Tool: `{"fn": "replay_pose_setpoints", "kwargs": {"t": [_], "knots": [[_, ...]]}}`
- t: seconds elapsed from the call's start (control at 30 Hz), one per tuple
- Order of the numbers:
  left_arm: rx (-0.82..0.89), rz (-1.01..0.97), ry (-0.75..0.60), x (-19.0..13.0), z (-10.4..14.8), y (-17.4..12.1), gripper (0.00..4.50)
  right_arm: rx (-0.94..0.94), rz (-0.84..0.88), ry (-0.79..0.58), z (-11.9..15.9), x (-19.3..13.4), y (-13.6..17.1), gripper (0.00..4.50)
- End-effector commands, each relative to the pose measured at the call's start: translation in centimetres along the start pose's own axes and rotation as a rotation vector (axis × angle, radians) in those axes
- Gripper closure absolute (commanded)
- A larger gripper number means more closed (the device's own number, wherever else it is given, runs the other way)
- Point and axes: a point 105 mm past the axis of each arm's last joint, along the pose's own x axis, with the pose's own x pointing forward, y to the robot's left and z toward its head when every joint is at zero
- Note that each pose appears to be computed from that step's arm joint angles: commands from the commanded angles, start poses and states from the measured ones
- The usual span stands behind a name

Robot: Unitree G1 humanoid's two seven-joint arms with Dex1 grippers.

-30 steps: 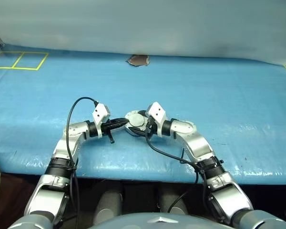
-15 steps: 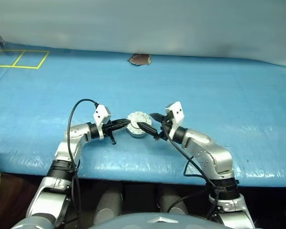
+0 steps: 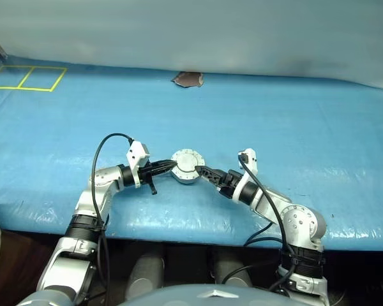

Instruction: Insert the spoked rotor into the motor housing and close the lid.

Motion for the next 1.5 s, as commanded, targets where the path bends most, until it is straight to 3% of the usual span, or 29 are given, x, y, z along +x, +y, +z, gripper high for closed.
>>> {"fn": "replay_pose_setpoints", "kwargs": {"t": [0.03,0.4,1.0,1.1,1.37,1.5], "knots": [[0.026,-0.023,-0.011,0.3,0.4,-0.3,4.5,0.073,0.014,-0.017,0.0,0.3,-0.3,0.06],[0.039,-0.019,-0.004,0.2,0.4,-0.2,4.5,0.255,0.074,-0.07,-0.1,0.5,-0.7,0.06],[0.048,-0.016,-0.003,0.3,0.4,-0.1,4.5,0.299,0.117,-0.082,-0.5,1.7,0.4,0.06],[0.05,-0.015,-0.003,0.3,0.4,-0.1,4.5,0.307,0.128,-0.091,-0.4,1.8,0.6,0.67],[0.054,-0.015,0.001,0.3,0.3,-0.1,4.5,0.301,0.144,-0.09,-0.2,1.8,1.1,3.1],[0.055,-0.013,0.0,0.3,0.3,0.0,4.5,0.296,0.125,-0.08,-0.4,1.8,0.8,3.31]]}}
